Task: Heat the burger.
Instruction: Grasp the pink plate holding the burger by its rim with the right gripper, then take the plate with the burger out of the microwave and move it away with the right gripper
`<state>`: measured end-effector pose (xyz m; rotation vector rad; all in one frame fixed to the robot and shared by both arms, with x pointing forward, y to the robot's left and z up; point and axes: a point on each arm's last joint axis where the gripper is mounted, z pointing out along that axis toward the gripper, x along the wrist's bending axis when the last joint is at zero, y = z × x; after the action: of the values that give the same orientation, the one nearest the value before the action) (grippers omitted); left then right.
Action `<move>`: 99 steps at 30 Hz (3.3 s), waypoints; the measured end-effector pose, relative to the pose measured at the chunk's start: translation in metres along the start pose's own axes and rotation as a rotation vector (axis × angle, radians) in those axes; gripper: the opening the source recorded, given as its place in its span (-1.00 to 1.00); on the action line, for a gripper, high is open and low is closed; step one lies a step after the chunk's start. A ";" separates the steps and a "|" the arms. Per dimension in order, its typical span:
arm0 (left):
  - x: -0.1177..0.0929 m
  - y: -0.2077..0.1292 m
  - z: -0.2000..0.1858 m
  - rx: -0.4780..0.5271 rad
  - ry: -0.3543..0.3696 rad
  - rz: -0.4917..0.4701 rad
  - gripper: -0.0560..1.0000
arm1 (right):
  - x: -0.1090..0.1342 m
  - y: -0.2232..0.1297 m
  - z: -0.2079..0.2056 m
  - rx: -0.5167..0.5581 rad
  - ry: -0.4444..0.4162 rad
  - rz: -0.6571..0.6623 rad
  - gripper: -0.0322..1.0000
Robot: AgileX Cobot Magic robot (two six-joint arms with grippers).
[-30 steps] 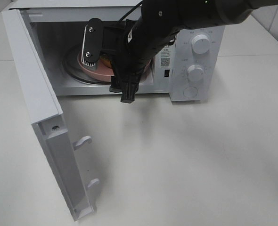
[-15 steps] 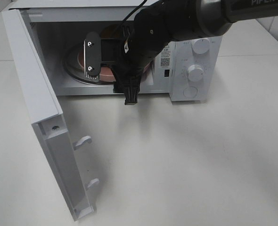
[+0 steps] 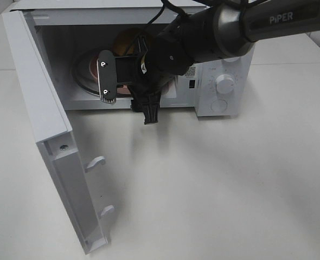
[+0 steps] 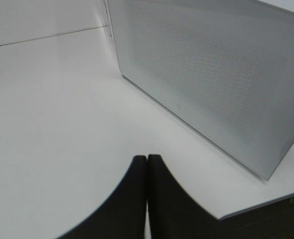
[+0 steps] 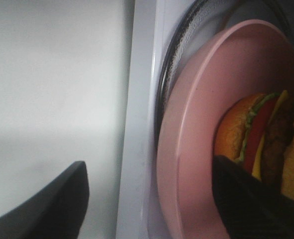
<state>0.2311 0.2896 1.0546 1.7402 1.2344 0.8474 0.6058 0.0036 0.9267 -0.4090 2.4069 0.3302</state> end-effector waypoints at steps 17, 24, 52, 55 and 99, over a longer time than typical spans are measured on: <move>0.000 0.000 0.000 0.000 0.000 0.000 -0.89 | 0.002 -0.020 0.022 0.001 -0.026 0.042 0.40; 0.000 0.000 0.000 0.000 0.000 0.000 -0.89 | 0.007 -0.021 0.028 0.006 -0.012 0.043 0.40; 0.000 0.000 0.000 0.000 0.000 0.000 -0.89 | 0.010 -0.050 0.043 0.049 -0.006 0.033 0.41; 0.000 0.000 0.000 0.000 0.000 0.000 -0.89 | 0.010 -0.050 0.043 0.048 -0.006 0.033 0.36; 0.000 0.000 0.000 -0.001 0.000 0.000 -0.89 | 0.003 -0.044 -0.012 0.063 0.100 -0.102 -0.72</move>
<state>0.2310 0.2897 1.0546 1.7394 1.2338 0.8481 0.6125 -0.0416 0.9282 -0.5287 2.4754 0.1923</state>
